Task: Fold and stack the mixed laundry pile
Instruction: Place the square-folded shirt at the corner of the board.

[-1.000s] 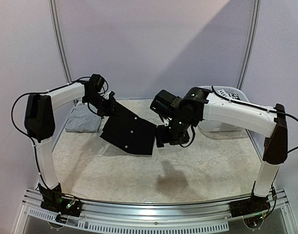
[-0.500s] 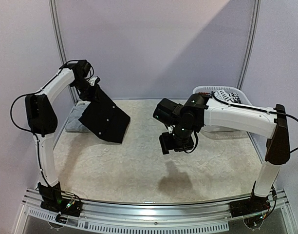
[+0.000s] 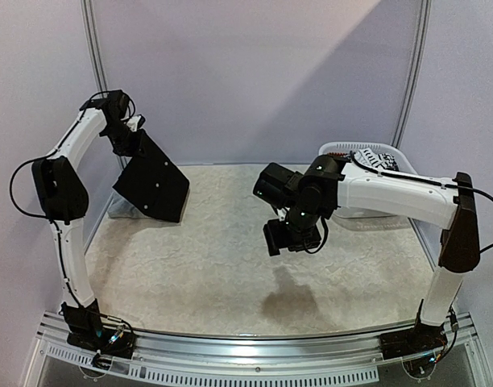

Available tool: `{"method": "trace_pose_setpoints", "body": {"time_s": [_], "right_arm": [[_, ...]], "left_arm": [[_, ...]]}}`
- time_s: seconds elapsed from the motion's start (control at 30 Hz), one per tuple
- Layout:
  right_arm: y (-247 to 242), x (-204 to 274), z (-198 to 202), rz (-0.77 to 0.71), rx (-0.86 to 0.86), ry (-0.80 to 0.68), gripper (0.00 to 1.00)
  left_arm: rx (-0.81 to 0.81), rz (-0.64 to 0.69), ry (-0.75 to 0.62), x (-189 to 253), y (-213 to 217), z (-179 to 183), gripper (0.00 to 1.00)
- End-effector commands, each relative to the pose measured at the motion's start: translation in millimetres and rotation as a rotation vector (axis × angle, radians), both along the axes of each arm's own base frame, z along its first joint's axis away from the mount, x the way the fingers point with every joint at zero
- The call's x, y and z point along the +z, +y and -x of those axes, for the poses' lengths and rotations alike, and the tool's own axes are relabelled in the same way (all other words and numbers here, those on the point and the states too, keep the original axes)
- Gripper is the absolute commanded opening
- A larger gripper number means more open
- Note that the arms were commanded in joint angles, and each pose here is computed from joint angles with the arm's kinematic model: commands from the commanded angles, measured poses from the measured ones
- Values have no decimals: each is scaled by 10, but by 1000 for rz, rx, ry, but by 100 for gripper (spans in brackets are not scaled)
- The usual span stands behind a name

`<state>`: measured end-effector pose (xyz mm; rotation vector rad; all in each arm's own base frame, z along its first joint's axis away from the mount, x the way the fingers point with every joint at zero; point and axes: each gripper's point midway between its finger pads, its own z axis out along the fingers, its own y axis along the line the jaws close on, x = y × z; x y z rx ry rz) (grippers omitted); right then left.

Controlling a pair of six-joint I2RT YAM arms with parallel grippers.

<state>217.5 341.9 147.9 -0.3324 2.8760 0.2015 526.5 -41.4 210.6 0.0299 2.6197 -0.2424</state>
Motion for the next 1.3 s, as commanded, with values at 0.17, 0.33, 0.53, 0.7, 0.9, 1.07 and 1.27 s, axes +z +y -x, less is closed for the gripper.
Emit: {"method": "trace_pose_setpoints", "body": {"time_s": [0.17,0.33,0.53,0.7,0.9,1.07,1.27], "right_arm": [[-1,-20,24,17,27,25,66],[-2,-39,36,24,37,34,66],[-23,-94,84,34,50,58,66],[-26,-75,93,41,57,65,66],[-59,-116,125,61,61,83,66],[-72,-131,141,68,66,92,66],[-35,-128,114,88,88,97,66]], "left_arm": [[-13,-36,-129,369,147,-132,0],[9,-81,-117,334,381,-130,0],[-20,-161,-130,232,476,-240,0],[-14,-197,-105,-29,561,-364,0],[-4,-234,-87,-248,637,-466,0],[38,-312,-78,-341,804,-498,0],[70,-340,-91,-391,892,-557,1]]}}
